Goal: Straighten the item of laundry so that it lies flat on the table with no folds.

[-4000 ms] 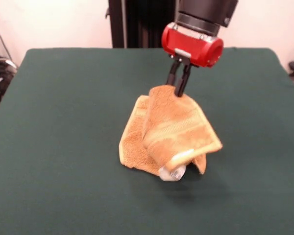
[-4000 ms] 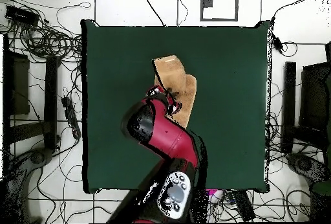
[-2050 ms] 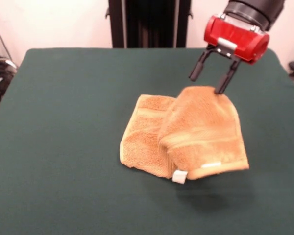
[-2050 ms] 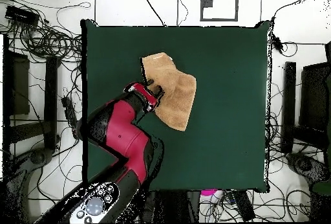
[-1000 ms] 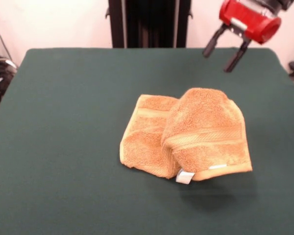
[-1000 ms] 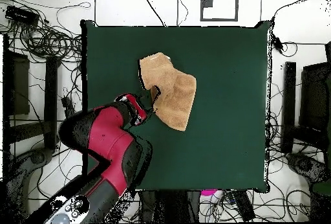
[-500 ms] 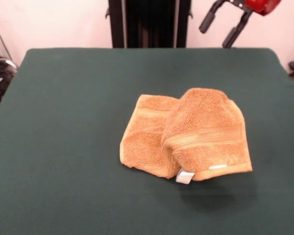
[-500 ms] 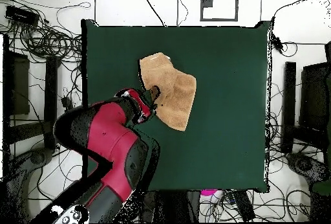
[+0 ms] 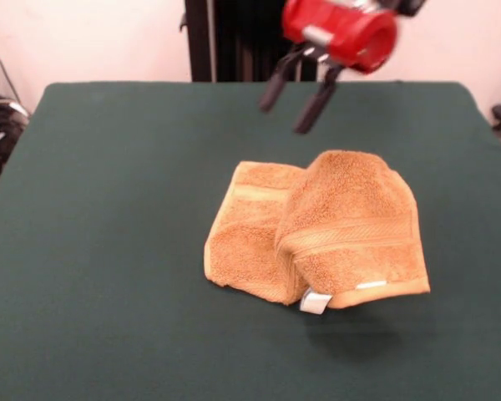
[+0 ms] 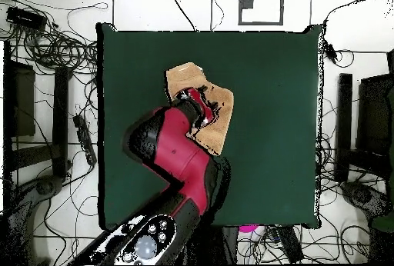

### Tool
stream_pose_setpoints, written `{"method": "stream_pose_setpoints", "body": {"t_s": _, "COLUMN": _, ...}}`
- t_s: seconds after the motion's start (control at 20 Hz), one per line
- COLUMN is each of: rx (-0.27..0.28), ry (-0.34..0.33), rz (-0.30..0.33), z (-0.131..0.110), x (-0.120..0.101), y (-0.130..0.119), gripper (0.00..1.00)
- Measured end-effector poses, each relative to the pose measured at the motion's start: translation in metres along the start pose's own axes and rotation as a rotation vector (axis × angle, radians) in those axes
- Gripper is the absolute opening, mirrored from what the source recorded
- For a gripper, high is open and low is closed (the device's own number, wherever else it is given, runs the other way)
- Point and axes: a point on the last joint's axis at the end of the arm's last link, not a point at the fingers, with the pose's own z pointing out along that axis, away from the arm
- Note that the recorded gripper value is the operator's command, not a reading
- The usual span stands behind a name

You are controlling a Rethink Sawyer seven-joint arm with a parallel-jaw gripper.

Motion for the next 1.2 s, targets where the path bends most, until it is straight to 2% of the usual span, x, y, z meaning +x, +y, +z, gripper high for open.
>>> {"method": "stream_pose_setpoints", "body": {"t_s": 0.1, "rx": 0.023, "ry": 0.001, "rz": -0.002, "z": 0.018, "x": 0.0, "y": -0.011, "gripper": 1.0}}
{"method": "stream_pose_setpoints", "body": {"t_s": 0.2, "rx": 0.036, "ry": 0.004, "rz": -0.008, "z": 0.024, "x": 0.003, "y": -0.016, "gripper": 1.0}}
{"method": "stream_pose_setpoints", "body": {"t_s": 0.4, "rx": 0.072, "ry": 0.034, "rz": -0.041, "z": 0.034, "x": 0.023, "y": -0.025, "gripper": 1.0}}
{"method": "stream_pose_setpoints", "body": {"t_s": 0.55, "rx": 0.096, "ry": 0.069, "rz": -0.063, "z": 0.035, "x": 0.041, "y": -0.028, "gripper": 1.0}}
{"method": "stream_pose_setpoints", "body": {"t_s": 0.6, "rx": 0.119, "ry": 0.106, "rz": -0.09, "z": 0.032, "x": 0.059, "y": -0.029, "gripper": 1.0}}
{"method": "stream_pose_setpoints", "body": {"t_s": 0.7, "rx": 0.134, "ry": 0.128, "rz": -0.111, "z": 0.031, "x": 0.071, "y": -0.031, "gripper": 1.0}}
{"method": "stream_pose_setpoints", "body": {"t_s": 0.8, "rx": 0.167, "ry": 0.176, "rz": -0.158, "z": 0.027, "x": 0.096, "y": -0.034, "gripper": 1.0}}
{"method": "stream_pose_setpoints", "body": {"t_s": 0.95, "rx": 0.202, "ry": 0.215, "rz": -0.211, "z": 0.026, "x": 0.12, "y": -0.04, "gripper": 1.0}}
{"method": "stream_pose_setpoints", "body": {"t_s": 1.2, "rx": 0.245, "ry": 0.236, "rz": -0.256, "z": 0.036, "x": 0.141, "y": -0.054, "gripper": 1.0}}
